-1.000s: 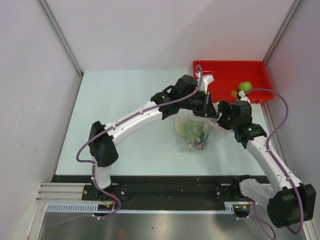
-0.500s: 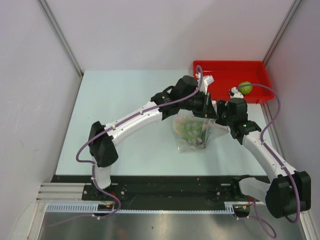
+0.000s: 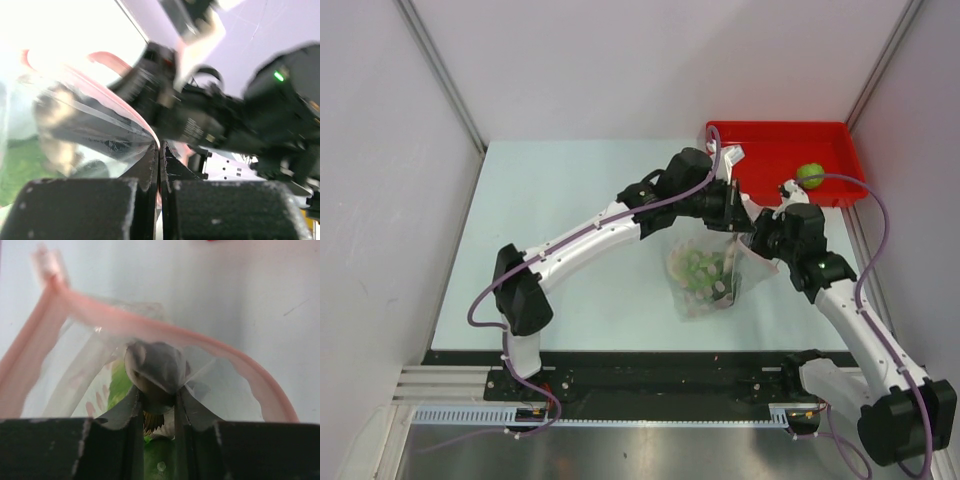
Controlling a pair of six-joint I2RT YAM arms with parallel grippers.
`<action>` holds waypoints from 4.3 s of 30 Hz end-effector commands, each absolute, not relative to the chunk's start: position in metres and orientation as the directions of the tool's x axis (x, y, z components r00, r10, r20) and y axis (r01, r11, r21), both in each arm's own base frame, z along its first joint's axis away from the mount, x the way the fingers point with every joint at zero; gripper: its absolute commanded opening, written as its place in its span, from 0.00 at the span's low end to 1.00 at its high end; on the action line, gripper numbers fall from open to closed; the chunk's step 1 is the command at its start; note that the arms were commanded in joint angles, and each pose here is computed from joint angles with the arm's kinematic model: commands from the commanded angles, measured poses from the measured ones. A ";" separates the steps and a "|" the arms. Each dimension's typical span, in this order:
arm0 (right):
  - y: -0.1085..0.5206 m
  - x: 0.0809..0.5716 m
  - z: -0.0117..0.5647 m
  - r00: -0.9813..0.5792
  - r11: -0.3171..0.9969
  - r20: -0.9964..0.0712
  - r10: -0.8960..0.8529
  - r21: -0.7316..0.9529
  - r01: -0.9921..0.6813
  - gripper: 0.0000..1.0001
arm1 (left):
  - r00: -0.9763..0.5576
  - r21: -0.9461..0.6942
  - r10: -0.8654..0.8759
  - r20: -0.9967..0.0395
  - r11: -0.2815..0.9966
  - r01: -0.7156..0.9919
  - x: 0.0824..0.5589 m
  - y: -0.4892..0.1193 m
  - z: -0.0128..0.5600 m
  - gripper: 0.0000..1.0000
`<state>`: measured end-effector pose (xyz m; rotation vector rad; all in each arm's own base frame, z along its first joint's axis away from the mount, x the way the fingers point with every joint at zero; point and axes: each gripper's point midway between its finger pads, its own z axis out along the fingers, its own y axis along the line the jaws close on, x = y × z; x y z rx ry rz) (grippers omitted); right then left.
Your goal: Open the zip-top bag and remove the fake food
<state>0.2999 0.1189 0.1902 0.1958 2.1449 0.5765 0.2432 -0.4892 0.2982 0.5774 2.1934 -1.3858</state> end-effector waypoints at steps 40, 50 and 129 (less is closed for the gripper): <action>0.136 0.264 0.223 -0.632 0.810 -0.676 0.379 0.573 -0.128 0.00 | -0.772 -0.723 -0.007 -0.636 0.354 0.593 0.232 -0.475 0.342 0.00; 0.131 0.232 0.276 -0.564 0.806 -0.757 0.330 0.537 -0.249 0.00 | -0.769 -0.715 -0.032 -0.639 0.394 0.578 0.242 -0.472 0.339 0.00; -0.017 0.449 0.213 -0.602 0.721 -0.396 0.693 0.400 0.566 0.88 | -0.703 -0.633 0.183 -0.687 0.325 0.703 0.230 -0.478 0.314 0.00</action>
